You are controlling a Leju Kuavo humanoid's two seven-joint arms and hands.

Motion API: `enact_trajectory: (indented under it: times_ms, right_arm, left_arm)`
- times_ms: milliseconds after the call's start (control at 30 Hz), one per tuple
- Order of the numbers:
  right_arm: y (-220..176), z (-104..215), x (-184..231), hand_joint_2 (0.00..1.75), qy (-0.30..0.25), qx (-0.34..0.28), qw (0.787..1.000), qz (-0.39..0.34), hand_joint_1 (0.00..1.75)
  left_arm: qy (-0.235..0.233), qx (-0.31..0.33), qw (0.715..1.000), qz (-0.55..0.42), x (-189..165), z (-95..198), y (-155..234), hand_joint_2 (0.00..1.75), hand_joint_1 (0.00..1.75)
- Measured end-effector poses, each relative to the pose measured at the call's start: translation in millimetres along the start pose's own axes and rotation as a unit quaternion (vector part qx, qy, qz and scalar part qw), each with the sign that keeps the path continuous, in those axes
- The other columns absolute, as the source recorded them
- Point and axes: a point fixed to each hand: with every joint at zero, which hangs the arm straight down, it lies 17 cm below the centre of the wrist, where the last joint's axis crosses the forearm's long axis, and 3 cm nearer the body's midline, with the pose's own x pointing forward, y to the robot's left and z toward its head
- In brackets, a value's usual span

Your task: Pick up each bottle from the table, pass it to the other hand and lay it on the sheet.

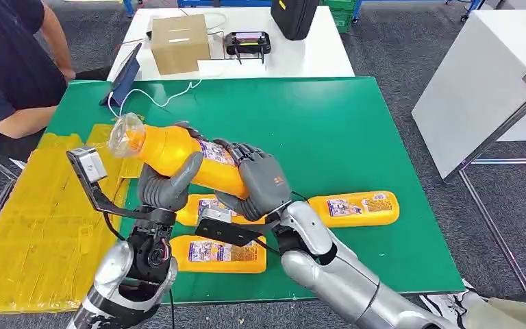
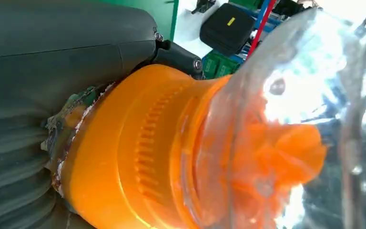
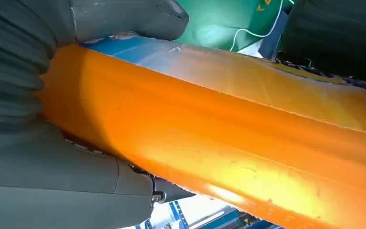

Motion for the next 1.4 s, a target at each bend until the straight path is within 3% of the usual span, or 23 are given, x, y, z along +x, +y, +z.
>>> enact_trajectory:
  times_ms: [167,233,267,300,333,567,700,833,900,967,1033,1200,1400]
  right_arm:
    - [-0.9,-0.9,0.1,1.75,0.001,0.000,1.000,-0.007,1.75]
    - [-0.9,-0.9,-0.7,1.75,0.004,0.000,1.000,-0.007,1.27]
    - [-1.1,-0.7,-2.3,1.75,0.007,-0.001,1.000,-0.003,0.02]
    - [-1.8,-0.4,-4.9,1.75,0.011,-0.003,1.000,0.007,0.00]
    - [-2.0,0.0,-6.5,0.00,0.013,-0.003,1.000,0.013,0.00]
    - [11.2,17.3,-51.6,0.00,0.069,0.032,0.995,0.066,0.00]
    - [25.1,53.8,-93.7,0.00,0.110,0.055,0.989,0.086,0.00]
    - [30.6,85.3,-112.5,0.00,0.141,0.074,0.984,0.078,0.00]
    - [30.1,93.2,-112.9,0.00,0.146,0.078,0.983,0.075,0.00]
    - [29.9,96.5,-109.9,0.00,0.145,0.084,0.983,0.073,0.00]
    - [29.5,95.8,-103.6,0.00,0.140,0.089,0.983,0.073,0.00]
    - [26.8,91.5,-90.7,0.00,0.129,0.090,0.985,0.066,0.00]
    - [38.8,84.3,-70.6,0.00,0.110,0.123,0.985,0.055,0.00]
  left_arm:
    - [0.001,-0.011,1.000,-0.002,-1.4,1.6,-4.7,1.75,1.75]
    - [0.001,-0.014,1.000,-0.003,-2.3,2.5,-6.4,1.75,1.75]
    - [0.001,-0.016,1.000,-0.004,-2.7,3.0,-7.0,1.75,1.75]
    - [0.000,-0.017,1.000,-0.005,-2.4,3.3,-7.0,1.75,1.75]
    - [-0.001,-0.017,1.000,-0.006,-2.5,3.7,-6.9,1.75,1.75]
    - [-0.022,-0.038,0.997,-0.071,4.2,8.5,-11.5,1.75,1.75]
    - [-0.094,-0.042,0.967,-0.234,30.5,11.3,-5.1,1.75,1.75]
    - [-0.150,-0.028,0.862,-0.484,52.0,8.2,9.7,1.75,1.75]
    - [-0.162,-0.012,0.780,-0.604,57.4,4.2,20.1,1.75,1.75]
    - [-0.179,-0.002,0.669,-0.721,64.7,-3.1,28.9,1.75,1.75]
    - [-0.171,-0.001,0.608,-0.776,63.9,-12.3,43.1,1.75,1.75]
    - [-0.128,-0.014,0.559,-0.819,48.1,-24.0,75.1,1.75,1.75]
    - [-0.022,-0.051,0.526,-0.849,7.1,-36.7,121.5,1.75,1.75]
